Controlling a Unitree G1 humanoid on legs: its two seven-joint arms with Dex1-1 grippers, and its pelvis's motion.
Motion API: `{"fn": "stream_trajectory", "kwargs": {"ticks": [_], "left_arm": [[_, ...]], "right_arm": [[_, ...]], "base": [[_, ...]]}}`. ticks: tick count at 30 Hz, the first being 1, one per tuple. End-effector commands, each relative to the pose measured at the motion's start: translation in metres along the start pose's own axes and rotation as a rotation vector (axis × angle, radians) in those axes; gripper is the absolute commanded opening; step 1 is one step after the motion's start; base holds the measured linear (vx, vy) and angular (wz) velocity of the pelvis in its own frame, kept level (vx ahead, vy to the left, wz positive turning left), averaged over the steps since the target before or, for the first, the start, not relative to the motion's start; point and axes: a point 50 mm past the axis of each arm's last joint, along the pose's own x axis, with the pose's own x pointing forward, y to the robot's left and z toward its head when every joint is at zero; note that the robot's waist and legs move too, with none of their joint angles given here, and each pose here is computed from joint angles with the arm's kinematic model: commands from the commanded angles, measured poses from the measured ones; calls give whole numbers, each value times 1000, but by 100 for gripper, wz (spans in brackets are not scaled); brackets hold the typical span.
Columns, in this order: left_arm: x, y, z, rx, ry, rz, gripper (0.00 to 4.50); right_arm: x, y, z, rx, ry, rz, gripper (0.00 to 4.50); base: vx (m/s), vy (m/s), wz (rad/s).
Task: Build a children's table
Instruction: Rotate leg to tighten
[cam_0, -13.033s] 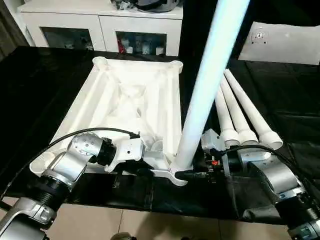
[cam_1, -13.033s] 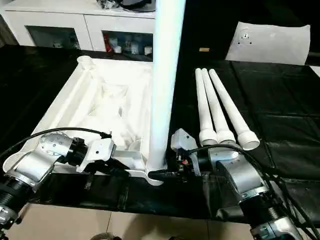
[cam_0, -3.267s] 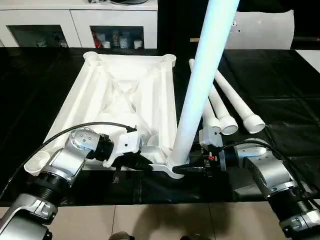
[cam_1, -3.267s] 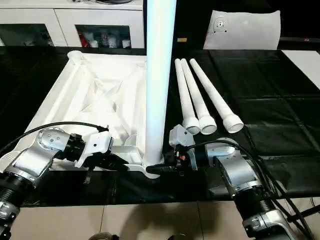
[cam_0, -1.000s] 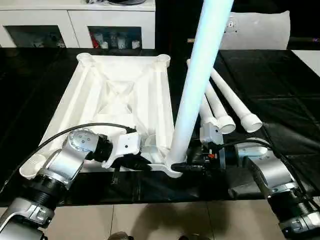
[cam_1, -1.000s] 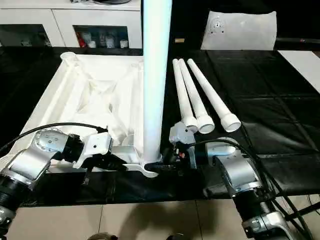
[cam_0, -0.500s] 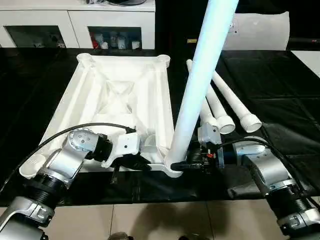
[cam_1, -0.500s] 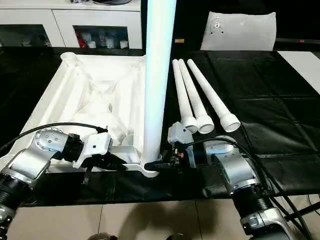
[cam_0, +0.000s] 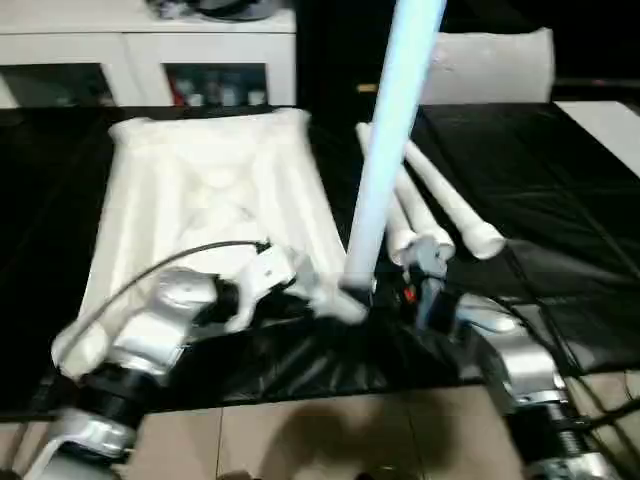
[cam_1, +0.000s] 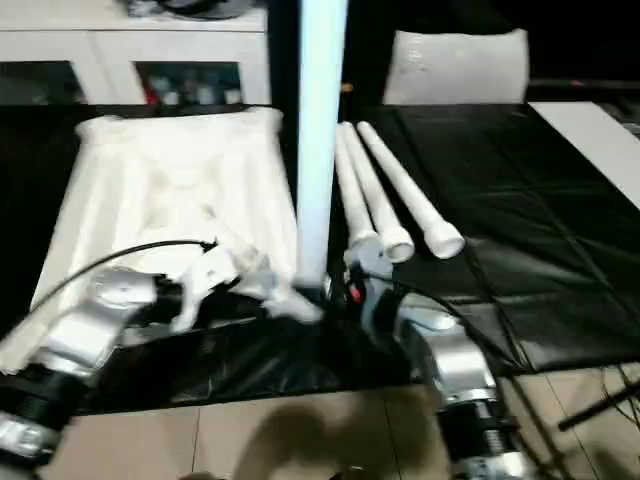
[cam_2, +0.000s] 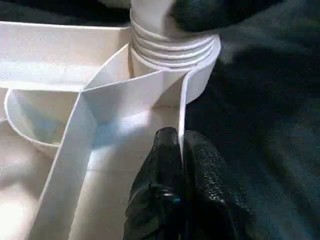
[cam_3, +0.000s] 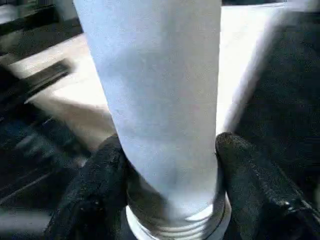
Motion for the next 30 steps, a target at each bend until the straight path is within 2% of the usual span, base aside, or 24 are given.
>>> {"fn": "stream_trajectory", "kwargs": {"ticks": [1, 2, 5, 11, 12, 14, 19, 22, 23, 26, 27, 30], "left_arm": [[14, -3, 23, -25, -92, 95, 0], [23, -2, 33, -68, -121, 183, 0], [30, 0, 43, -90, -136, 252, 0], [24, 4, 41, -18, -96, 268, 0], [23, 4, 40, -13, -91, 269, 0], [20, 5, 36, -1, -73, 266, 0], [15, 6, 31, 23, -68, 245, 0], [12, 9, 27, 92, -64, 221, 0], [10, 13, 25, 97, -55, 249, 0], [9, 19, 24, 83, -53, 290, 0], [8, 22, 24, 66, -62, 306, 44], [5, 22, 27, 20, -99, 272, 62]], "right_arm": [[26, 35, -16, 84, 60, 87, 237], [38, 37, -14, 163, 48, -15, 237], [49, 39, -11, 223, 45, -90, 237], [50, 37, -9, 195, 47, -123, 236], [50, 37, -9, 189, 47, -124, 271], [46, 34, -10, 185, 42, -150, 306], [38, 26, -7, 165, 9, -186, 340], [25, 18, 4, 114, -59, -187, 370], [17, 16, 9, 107, -85, -176, 379], [10, 16, 13, 104, -101, -165, 404], [6, 16, 13, 104, -102, -163, 416], [-3, 15, 12, 91, -91, -166, 435]], "base": [[0, 0, 0], [0, 0, 0], [0, 0, 0], [9, -2, 1], [0, 0, 0], [0, 0, 0], [0, 0, 0], [0, 0, 0], [0, 0, 0], [0, 0, 0], [0, 0, 0], [0, 0, 0]]}}
